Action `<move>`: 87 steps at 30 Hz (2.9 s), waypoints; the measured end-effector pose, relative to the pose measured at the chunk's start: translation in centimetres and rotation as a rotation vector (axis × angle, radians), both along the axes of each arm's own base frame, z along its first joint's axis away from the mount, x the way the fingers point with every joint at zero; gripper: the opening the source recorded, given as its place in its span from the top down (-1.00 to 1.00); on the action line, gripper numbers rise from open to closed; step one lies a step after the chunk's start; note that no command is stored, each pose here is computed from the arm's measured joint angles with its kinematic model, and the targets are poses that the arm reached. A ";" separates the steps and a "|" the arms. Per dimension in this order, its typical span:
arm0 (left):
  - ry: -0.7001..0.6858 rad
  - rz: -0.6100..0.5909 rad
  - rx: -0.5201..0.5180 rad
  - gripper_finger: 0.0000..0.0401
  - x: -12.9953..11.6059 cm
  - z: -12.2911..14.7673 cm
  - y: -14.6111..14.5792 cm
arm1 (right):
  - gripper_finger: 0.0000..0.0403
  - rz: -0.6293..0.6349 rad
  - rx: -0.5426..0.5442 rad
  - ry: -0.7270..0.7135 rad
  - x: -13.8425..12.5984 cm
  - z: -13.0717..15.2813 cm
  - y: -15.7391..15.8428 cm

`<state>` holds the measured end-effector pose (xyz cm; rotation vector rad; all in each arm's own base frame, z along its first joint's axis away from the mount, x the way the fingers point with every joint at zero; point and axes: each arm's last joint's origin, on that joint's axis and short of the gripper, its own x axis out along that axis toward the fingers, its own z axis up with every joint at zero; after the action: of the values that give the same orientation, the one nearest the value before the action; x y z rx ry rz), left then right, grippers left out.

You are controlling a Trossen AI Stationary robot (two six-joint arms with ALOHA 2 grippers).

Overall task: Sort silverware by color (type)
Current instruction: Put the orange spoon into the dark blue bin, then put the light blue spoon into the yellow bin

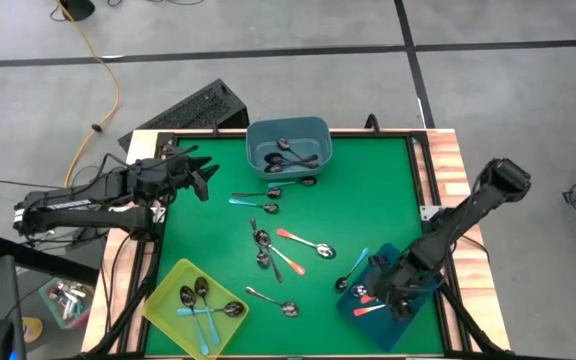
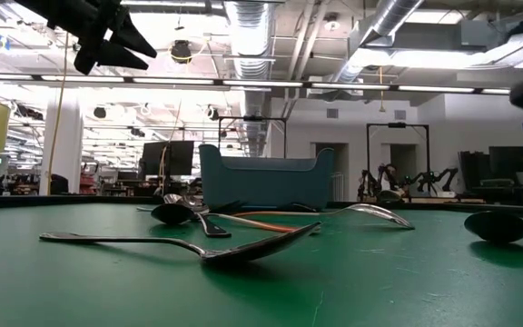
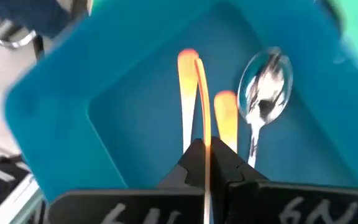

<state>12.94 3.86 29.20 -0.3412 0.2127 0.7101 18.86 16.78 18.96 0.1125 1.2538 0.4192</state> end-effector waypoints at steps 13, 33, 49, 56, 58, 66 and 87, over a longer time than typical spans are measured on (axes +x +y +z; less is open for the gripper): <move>0.000 0.000 -0.001 0.15 0.0 0.0 0.0 | 0.93 0.112 0.010 0.096 1.2 -4.1 1.9; 0.000 0.010 0.003 0.15 0.0 0.0 0.0 | 0.69 0.105 0.003 0.084 1.4 -4.3 2.0; 0.000 0.021 0.007 0.15 0.0 0.0 0.0 | 0.32 0.066 0.090 0.202 1.9 -4.3 0.9; 0.001 0.020 0.008 0.15 0.0 0.0 0.0 | 0.33 0.024 0.149 0.234 2.4 -3.4 -0.5; 0.002 0.020 0.008 0.15 0.0 0.0 0.0 | 0.34 0.012 0.163 0.211 2.5 -2.7 -1.0; 0.002 0.019 0.008 0.15 0.0 0.0 0.0 | 0.34 -0.046 0.224 0.106 2.0 1.0 -3.2; -0.007 -0.077 -0.029 0.15 0.1 0.0 -0.2 | 0.34 -0.572 0.302 -0.389 3.0 8.2 -13.2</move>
<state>13.08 3.66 29.17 -0.3608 0.2287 0.6303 21.91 3.60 27.15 0.6030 0.7233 0.1180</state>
